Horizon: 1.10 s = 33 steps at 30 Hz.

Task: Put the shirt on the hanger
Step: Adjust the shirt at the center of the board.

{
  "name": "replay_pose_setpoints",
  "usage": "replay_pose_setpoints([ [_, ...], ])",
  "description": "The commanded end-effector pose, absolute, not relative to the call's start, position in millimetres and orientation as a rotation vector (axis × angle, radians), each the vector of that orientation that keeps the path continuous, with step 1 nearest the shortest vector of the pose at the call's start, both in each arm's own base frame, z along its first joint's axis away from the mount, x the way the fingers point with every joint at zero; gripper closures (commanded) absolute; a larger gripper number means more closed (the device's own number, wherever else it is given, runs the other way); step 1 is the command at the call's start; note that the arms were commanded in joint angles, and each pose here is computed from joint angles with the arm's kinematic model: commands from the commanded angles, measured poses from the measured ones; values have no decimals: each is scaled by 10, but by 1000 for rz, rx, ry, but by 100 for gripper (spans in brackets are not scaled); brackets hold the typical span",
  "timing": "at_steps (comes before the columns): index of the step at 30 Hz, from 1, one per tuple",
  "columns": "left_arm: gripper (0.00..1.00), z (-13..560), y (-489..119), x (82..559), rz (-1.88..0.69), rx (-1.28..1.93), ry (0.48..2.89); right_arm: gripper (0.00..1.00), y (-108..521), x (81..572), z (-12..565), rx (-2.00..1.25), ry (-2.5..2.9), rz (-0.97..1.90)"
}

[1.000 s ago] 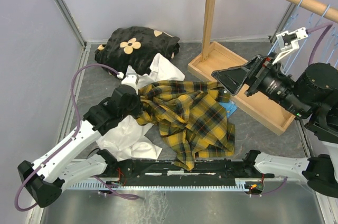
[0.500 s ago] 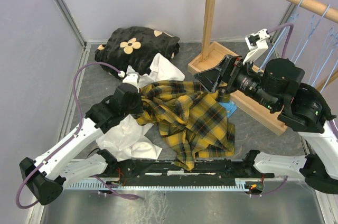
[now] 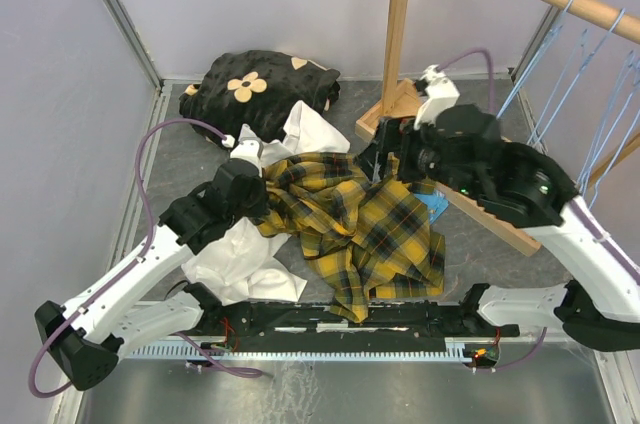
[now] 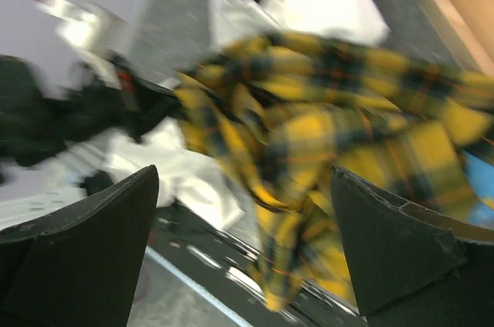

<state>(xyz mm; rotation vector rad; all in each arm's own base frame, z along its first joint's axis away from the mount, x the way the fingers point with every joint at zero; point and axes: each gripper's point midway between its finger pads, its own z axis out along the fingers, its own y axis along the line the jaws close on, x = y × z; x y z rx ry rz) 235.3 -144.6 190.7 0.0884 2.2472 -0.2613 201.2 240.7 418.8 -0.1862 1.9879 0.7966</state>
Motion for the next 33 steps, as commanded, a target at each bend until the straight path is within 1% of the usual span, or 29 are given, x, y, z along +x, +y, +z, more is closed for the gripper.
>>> replay_pose_setpoints([
  [1,97,2135,-1392,2381,-282,26,2180,1,2027,2093,3273,-251,2250,355],
  [4,97,2162,-1381,2359,-290,33,2170,1,2008,2095,2919,-296,2312,275],
  [6,97,2173,-1395,2345,-298,60,2169,1,2113,2064,2760,-356,2319,326],
  [9,97,2193,-1424,2332,-311,90,2172,1,2373,1932,2579,-516,2290,503],
  [11,97,2200,-1443,2334,-315,105,2174,1,2447,1905,2464,-534,2277,530],
  [16,97,2189,-1425,2347,-299,90,2179,2,2675,1768,2307,-616,2152,352],
  [19,97,2191,-1423,2342,-302,84,2180,1,2842,1685,2236,-649,2062,313],
  [27,97,2148,-1441,2330,-309,100,2188,1,3188,1662,1985,-767,1900,191],
  [33,97,2130,-1429,2316,-306,106,2188,1,3281,1698,1778,-751,1835,3],
])
